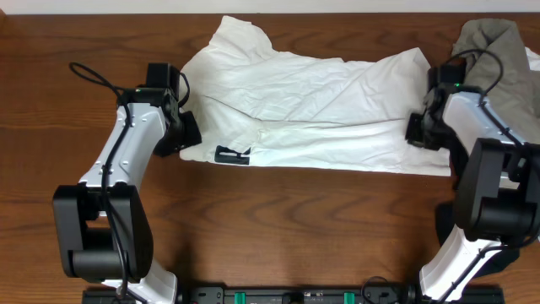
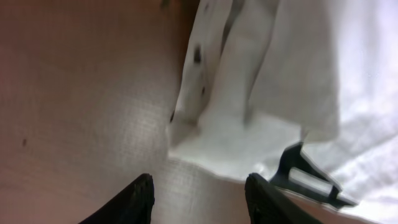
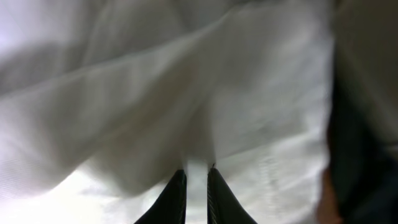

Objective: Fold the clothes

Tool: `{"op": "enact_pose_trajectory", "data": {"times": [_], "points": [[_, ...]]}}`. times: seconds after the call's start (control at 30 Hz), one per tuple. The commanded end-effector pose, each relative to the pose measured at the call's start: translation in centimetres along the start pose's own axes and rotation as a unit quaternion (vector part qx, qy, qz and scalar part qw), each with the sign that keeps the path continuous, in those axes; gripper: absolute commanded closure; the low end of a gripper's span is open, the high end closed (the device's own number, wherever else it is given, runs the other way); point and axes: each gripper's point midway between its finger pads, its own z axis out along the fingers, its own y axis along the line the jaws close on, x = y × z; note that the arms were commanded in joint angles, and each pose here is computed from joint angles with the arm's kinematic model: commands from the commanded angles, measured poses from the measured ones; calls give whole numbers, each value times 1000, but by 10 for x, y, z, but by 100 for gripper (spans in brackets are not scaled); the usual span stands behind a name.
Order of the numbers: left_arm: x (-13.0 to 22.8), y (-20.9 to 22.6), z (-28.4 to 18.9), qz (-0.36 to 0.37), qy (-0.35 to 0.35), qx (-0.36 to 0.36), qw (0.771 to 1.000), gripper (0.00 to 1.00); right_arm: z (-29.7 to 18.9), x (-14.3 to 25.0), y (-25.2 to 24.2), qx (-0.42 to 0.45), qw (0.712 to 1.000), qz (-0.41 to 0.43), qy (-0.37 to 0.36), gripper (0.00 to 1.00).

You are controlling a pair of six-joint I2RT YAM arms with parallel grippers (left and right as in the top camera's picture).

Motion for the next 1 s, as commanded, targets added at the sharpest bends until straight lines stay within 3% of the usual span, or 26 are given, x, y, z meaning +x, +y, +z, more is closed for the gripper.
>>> {"op": "enact_pose_trajectory", "data": {"times": [0.0, 0.23, 0.53, 0.97], "points": [[1, 0, 6, -4, -2, 7, 1000, 50, 9, 9, 4, 0, 1000, -13, 11, 88], [10, -43, 14, 54, 8, 137, 989, 60, 14, 16, 3, 1, 1000, -14, 16, 89], [15, -25, 47, 60, -7, 112, 992, 61, 14, 16, 3, 2, 1000, -14, 17, 89], [17, 46, 79, -39, 19, 69, 997, 60, 14, 18, 2, 3, 1000, -17, 22, 89]]}}
